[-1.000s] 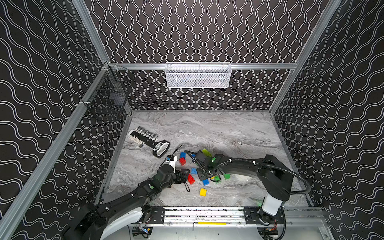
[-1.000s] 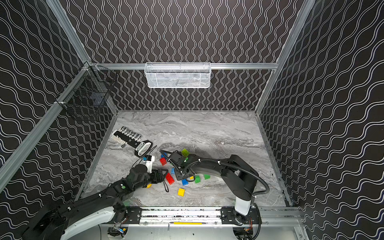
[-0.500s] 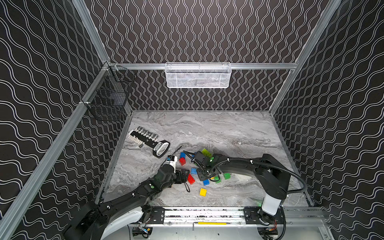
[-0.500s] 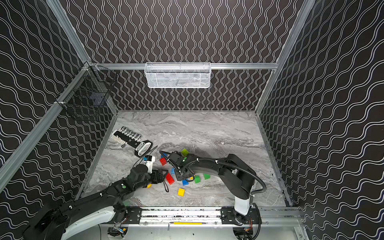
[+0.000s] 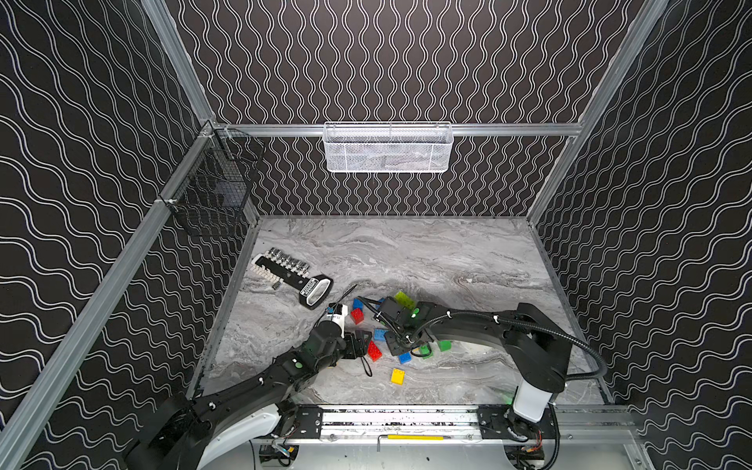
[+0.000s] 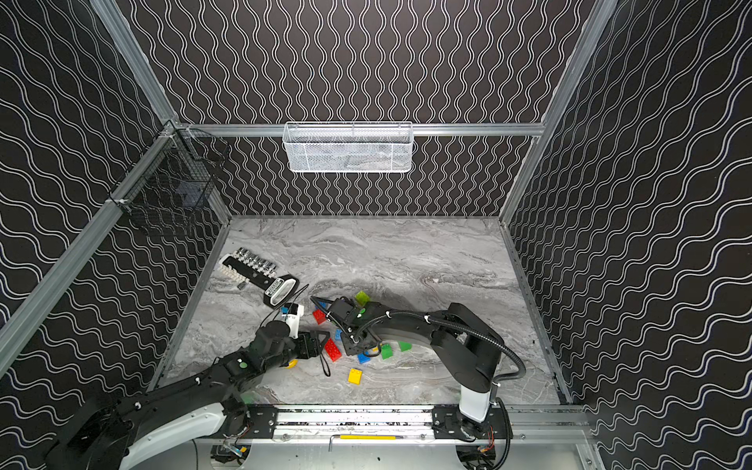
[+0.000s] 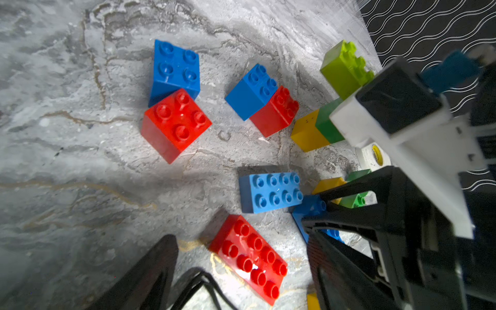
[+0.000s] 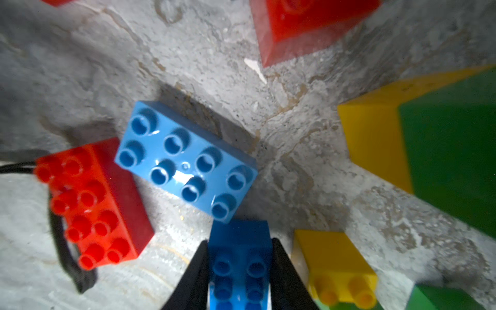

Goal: Assemble a fork with lego
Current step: Pick up the lego brick from the center of the board, then assemble the lego brick with the lego brick.

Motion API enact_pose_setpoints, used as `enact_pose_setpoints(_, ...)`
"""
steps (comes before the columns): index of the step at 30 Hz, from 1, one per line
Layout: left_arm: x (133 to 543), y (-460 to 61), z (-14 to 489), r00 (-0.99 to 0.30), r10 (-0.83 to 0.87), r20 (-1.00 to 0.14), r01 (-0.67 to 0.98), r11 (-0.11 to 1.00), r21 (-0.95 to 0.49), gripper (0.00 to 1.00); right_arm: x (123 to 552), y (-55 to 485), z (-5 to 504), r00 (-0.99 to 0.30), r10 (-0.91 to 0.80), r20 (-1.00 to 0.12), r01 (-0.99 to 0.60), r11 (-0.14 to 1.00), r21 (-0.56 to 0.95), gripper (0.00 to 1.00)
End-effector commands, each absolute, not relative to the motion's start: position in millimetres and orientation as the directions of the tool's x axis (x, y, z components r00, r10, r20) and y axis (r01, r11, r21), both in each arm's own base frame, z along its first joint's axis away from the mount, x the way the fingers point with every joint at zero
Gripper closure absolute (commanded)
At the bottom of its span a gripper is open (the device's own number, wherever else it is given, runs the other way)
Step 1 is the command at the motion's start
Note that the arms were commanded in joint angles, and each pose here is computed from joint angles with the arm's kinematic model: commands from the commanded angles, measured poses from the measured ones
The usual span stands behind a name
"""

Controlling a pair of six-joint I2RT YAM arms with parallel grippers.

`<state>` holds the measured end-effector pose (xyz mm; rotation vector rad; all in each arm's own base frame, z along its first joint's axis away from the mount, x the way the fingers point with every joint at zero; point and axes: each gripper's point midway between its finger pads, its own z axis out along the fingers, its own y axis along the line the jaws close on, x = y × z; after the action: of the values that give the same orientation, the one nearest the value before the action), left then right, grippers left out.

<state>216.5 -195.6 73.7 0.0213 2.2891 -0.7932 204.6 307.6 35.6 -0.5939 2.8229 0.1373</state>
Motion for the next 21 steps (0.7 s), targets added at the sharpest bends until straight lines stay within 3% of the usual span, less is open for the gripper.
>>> enact_pose_setpoints(1,221,-199,83,-0.730,-0.188,-0.657,0.264,0.809,-0.525,0.20,202,306,45,-0.889,-0.367,-0.274,-0.396,0.917,0.054,0.70)
enact_pose_setpoints(10,233,-209,108,-0.704,-0.184,-0.686,0.304,0.795,-0.525,0.20,202,304,89,-0.825,-0.412,-0.386,-0.490,0.863,0.127,0.77)
enact_pose_setpoints(14,247,-221,129,-0.692,-0.183,-0.698,0.358,0.753,-0.552,0.20,205,281,113,-0.750,-0.485,-0.449,-0.587,0.801,0.115,0.80)
enact_pose_setpoints(21,284,-245,155,-0.692,-0.185,-0.698,0.441,0.656,-0.612,0.18,236,236,146,-0.715,-0.479,-0.509,-0.611,0.782,0.122,0.84)
